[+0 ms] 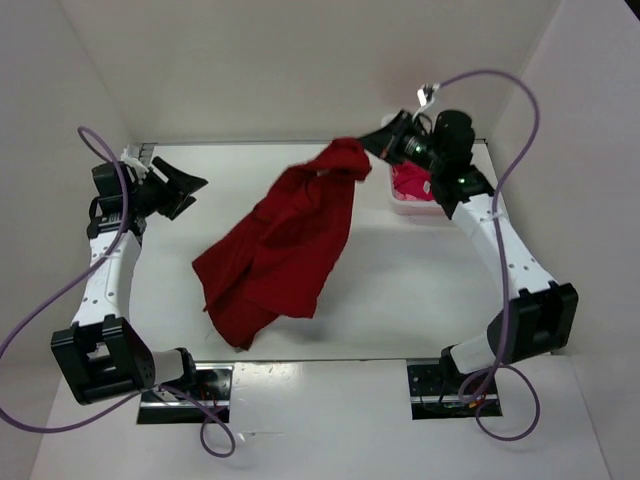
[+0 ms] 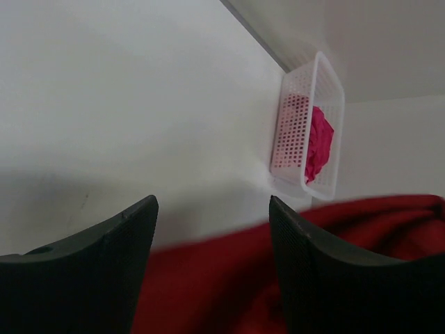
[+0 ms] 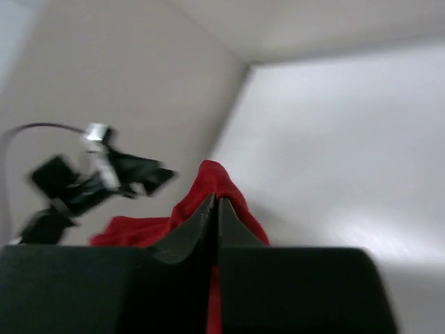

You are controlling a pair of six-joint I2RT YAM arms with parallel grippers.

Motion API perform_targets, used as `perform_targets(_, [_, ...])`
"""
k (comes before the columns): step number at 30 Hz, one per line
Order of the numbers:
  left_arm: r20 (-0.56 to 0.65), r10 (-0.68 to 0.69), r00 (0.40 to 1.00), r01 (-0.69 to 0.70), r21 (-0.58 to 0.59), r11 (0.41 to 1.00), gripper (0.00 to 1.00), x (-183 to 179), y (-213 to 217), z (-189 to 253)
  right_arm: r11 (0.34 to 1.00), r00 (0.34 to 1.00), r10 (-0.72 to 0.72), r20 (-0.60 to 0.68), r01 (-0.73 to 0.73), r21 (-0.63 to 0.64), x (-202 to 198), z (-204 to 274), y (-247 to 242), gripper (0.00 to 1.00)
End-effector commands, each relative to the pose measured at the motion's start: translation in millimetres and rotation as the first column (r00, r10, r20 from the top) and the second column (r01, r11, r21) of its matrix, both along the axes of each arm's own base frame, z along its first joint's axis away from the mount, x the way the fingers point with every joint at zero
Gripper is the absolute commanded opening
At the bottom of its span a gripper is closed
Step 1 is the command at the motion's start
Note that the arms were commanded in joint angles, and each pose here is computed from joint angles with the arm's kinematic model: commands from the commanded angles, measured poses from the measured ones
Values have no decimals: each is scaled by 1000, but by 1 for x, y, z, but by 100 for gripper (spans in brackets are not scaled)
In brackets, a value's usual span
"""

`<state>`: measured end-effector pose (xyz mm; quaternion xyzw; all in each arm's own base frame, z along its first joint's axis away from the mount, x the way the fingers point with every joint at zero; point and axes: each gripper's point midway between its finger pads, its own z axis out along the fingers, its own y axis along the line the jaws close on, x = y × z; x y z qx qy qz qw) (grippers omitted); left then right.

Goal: Fold and stack the t-shirts
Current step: Move the tshirt to the center of the board

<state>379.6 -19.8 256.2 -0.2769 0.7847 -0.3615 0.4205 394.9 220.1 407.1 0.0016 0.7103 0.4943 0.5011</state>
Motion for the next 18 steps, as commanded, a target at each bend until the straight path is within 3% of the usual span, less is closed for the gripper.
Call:
perform_targets(1, [30,19,999,-21,78,997,73,1,11,8,993,994,-79,-70,72,-93,25,-75,-14,14])
perform_targets(3, [-6,51,999,-50,113,992,73,-1,18,-8,970,970,-196,-147,170,-172,34,-124,-31,33])
perform_targets(4, [-42,33,999,-27,141,990,73,-6,12,-21,960,961,-228,-156,196,-199,36,-131,-36,48])
perform_targets(7, [-130,40,991,-16,177,984,73,-17,7,-51,920,926,-326,-188,265,-287,41,-143,-54,63])
perform_targets(9, [-222,32,975,11,189,982,73,-31,3,-84,910,917,-351,-188,286,-301,32,-134,-58,64])
perform_targets(12, [-311,9,950,50,183,982,73,-48,-6,-115,916,922,-313,-227,229,-330,9,-153,-41,39])
perform_targets(13, [-360,-5,933,72,171,983,73,-60,-12,-132,912,917,-301,-263,197,-359,-4,-173,-34,22])
perform_targets(14, [-377,-23,926,93,167,982,71,-65,-18,-139,910,915,-285,-286,165,-381,-14,-186,-24,16])
perform_targets(18, [-451,-9,893,108,195,975,70,-81,-32,-163,889,914,-142,-379,-51,-455,-74,-246,44,6])
